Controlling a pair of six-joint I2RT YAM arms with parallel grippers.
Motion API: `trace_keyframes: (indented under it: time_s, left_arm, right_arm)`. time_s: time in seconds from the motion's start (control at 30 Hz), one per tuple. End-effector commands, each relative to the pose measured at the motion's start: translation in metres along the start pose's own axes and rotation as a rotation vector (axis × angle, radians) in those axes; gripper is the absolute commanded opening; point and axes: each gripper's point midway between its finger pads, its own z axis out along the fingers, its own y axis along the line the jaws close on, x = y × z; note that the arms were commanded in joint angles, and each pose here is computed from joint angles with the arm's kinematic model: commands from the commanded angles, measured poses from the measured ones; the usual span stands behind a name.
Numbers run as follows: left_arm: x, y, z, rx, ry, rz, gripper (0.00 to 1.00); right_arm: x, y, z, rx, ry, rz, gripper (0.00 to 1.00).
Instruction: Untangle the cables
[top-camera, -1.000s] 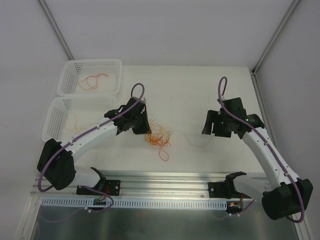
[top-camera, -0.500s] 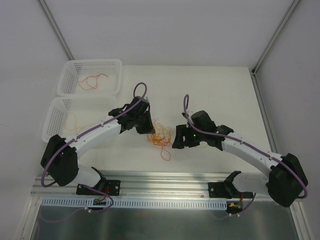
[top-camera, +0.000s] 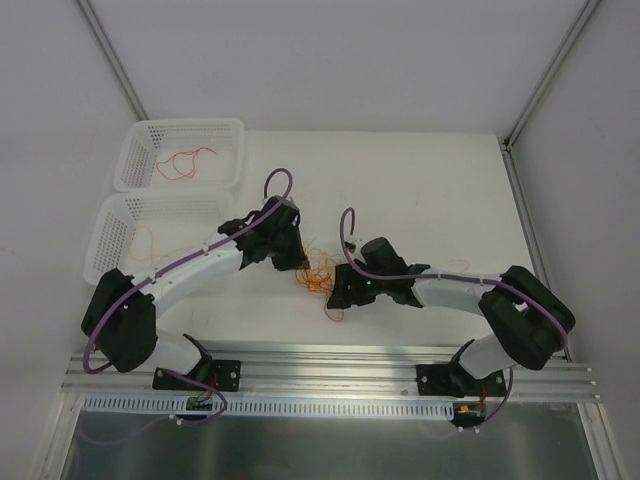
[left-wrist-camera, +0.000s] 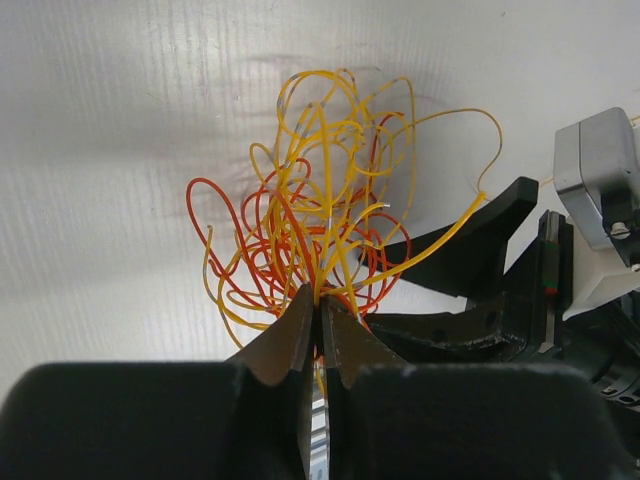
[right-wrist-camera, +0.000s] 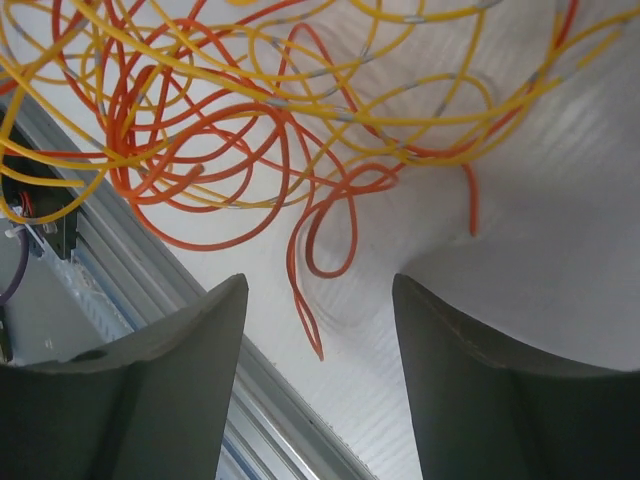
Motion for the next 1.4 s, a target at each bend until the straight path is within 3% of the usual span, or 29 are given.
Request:
trace_keyframes:
  time_s: [0.0,0.07,0.1,0.17,0.27,0.47,0.63,0.7,0.83,1.27,1.37]
  left_arm:
    - [-0.007,-0.001,-0.004,0.0,-0.055,-0.013,0.0]
    - [-0.009,0.002,-0.003,-0.013,-0.066,-0.003,0.0]
    - [-0.012,0.006,-0.002,-0.028,-0.077,0.008,0.0]
    - [-0.021,0.019,0.0,-0.068,-0.11,-0.004,0.0]
    - [-0.032,0.042,0.004,-0.118,-0.122,-0.039,0.0]
    - [-0.043,0.087,0.018,-0.218,-0.105,-0.09,0.0]
    - [-0.041,0.111,0.031,-0.278,-0.07,-0.104,0.0]
    - [-0.037,0.117,0.035,-0.294,-0.056,-0.11,0.0]
    - [-0.027,0.129,0.044,-0.332,-0.024,-0.116,0.0]
    - [-0.012,0.159,0.042,-0.42,-0.021,-0.126,0.0]
    - [-0.01,0.162,0.042,-0.431,-0.018,-0.13,0.0]
  right_arm:
    - [-0.016,0.023,0.008,-0.096,-0.037,-0.041,0.55]
    - [-0.014,0.02,0.004,-0.086,-0.041,-0.048,0.41]
    - [-0.012,0.02,0.001,-0.079,-0.04,-0.055,0.21]
    - [-0.013,0.018,-0.015,-0.038,-0.046,-0.097,0.01]
    - [-0.01,0.011,-0.04,0.04,-0.021,-0.166,0.0]
    - [-0.032,0.01,-0.134,0.138,-0.137,-0.271,0.01]
    - [-0.083,0.028,-0.252,0.25,-0.384,-0.321,0.01]
    - [-0.083,0.03,-0.281,0.301,-0.403,-0.338,0.01]
    - [-0.11,0.061,-0.365,0.388,-0.633,-0.372,0.01]
    - [-0.127,0.095,-0.56,0.734,-1.247,-0.322,0.01]
    - [-0.129,0.102,-0.575,0.737,-1.306,-0.321,0.01]
